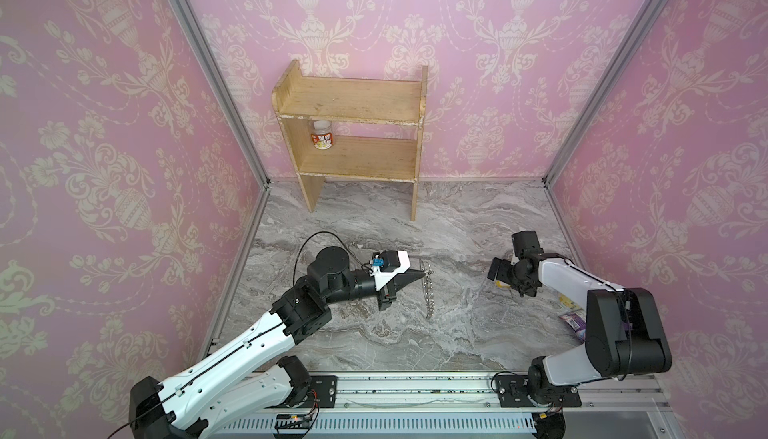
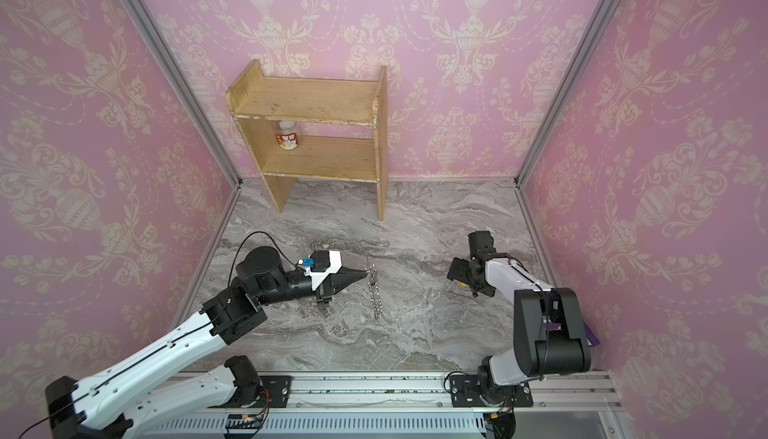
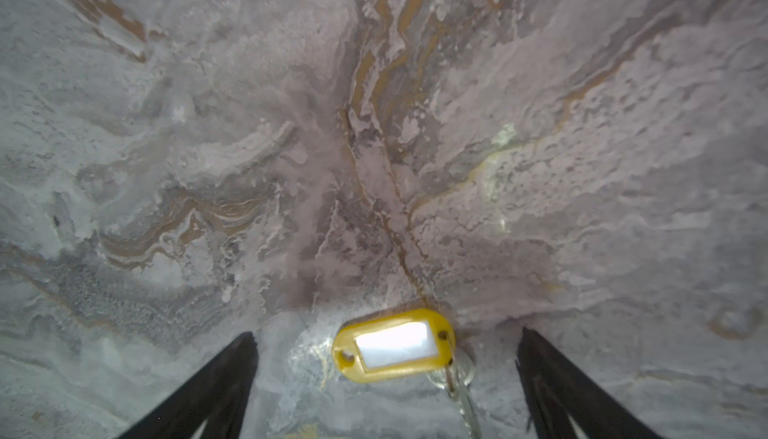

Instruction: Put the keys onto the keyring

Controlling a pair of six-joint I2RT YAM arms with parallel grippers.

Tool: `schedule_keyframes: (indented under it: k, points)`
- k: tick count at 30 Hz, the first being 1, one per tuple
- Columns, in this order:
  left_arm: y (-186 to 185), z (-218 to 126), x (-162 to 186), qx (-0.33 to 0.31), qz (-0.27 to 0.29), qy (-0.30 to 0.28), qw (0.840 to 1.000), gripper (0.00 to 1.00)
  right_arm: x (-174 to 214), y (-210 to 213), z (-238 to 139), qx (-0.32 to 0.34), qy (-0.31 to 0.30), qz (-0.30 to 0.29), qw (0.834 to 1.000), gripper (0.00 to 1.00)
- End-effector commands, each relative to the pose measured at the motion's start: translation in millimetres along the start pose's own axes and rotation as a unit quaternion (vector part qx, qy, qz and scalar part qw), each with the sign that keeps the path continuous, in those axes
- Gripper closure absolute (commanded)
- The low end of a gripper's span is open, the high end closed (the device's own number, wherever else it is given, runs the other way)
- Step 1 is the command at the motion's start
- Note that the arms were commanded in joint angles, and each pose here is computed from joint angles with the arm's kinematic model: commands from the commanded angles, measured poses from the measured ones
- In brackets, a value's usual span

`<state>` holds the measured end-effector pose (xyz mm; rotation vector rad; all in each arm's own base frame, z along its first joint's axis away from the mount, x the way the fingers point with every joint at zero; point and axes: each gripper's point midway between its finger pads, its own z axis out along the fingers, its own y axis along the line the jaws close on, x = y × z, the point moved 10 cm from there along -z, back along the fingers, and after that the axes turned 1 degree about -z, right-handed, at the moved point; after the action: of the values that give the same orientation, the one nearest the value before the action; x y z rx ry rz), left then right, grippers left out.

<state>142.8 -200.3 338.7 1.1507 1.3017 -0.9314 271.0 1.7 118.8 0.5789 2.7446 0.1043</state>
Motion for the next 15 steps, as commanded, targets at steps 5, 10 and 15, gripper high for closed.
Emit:
schedule_keyframes:
  k: [5,10,15]
  points:
    - [4,-1,4,-0.014,-0.011,-0.013,1.0,1.0,-4,6,8,-0.037,0.026,-0.008,0.999,0.0]
    - [4,1,20,-0.018,-0.039,-0.007,0.999,1.0,1,7,9,-0.053,0.04,-0.008,0.998,0.0]
    - [6,4,26,-0.019,-0.052,-0.008,0.998,1.0,7,10,9,-0.065,0.053,-0.014,0.996,0.0]
